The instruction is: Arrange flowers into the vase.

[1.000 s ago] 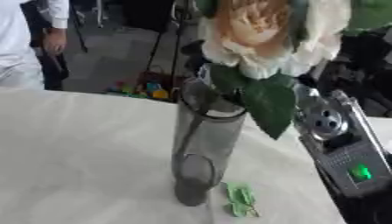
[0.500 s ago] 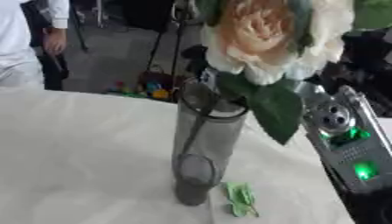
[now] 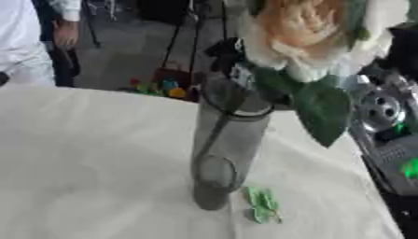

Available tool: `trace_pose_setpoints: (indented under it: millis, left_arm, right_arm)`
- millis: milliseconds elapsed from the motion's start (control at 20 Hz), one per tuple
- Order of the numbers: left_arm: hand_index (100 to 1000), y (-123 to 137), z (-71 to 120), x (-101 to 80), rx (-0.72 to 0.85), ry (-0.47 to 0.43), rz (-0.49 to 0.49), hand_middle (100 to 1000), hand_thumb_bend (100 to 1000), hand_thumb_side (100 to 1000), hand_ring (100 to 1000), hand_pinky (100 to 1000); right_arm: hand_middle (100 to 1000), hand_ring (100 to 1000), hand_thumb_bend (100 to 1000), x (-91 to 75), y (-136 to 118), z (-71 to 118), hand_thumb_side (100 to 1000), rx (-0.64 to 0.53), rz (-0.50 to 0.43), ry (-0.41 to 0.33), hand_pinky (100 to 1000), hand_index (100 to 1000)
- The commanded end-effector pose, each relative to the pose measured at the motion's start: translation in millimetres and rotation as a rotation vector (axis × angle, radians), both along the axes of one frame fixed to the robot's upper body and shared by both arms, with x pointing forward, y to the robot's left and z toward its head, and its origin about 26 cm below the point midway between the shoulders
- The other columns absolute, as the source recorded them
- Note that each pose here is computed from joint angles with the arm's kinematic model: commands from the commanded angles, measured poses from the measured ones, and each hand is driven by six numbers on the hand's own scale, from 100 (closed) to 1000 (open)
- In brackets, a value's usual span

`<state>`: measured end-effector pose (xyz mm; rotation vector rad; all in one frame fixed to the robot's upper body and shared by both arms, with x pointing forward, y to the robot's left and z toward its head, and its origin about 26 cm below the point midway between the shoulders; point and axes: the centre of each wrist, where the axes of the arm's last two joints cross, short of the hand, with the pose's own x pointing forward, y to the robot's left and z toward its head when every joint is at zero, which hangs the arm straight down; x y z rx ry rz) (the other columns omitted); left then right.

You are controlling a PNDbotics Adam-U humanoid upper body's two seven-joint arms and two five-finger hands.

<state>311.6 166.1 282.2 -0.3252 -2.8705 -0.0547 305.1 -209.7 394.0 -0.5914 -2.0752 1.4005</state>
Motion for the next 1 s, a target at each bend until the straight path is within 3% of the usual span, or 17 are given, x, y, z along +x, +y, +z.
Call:
trace_pose_setpoints:
  millis: [50, 1000]
  left_arm:
    - [915, 0, 5.2, -2.9, 0.004, -0.022, -0.005, 890, 100, 1000, 804, 718]
    - [915, 1, 4.1, -2.8, 0.011, -0.017, 0.000, 892, 100, 1000, 806, 719]
  right_arm:
    - [772, 862, 100, -6.1, -11, 14.5, 1000, -0.002, 0.007, -0.013, 839, 934]
    - [794, 881, 100, -9.5, -30, 19.6, 1000, 0.002, 0.048, 0.039, 852, 957]
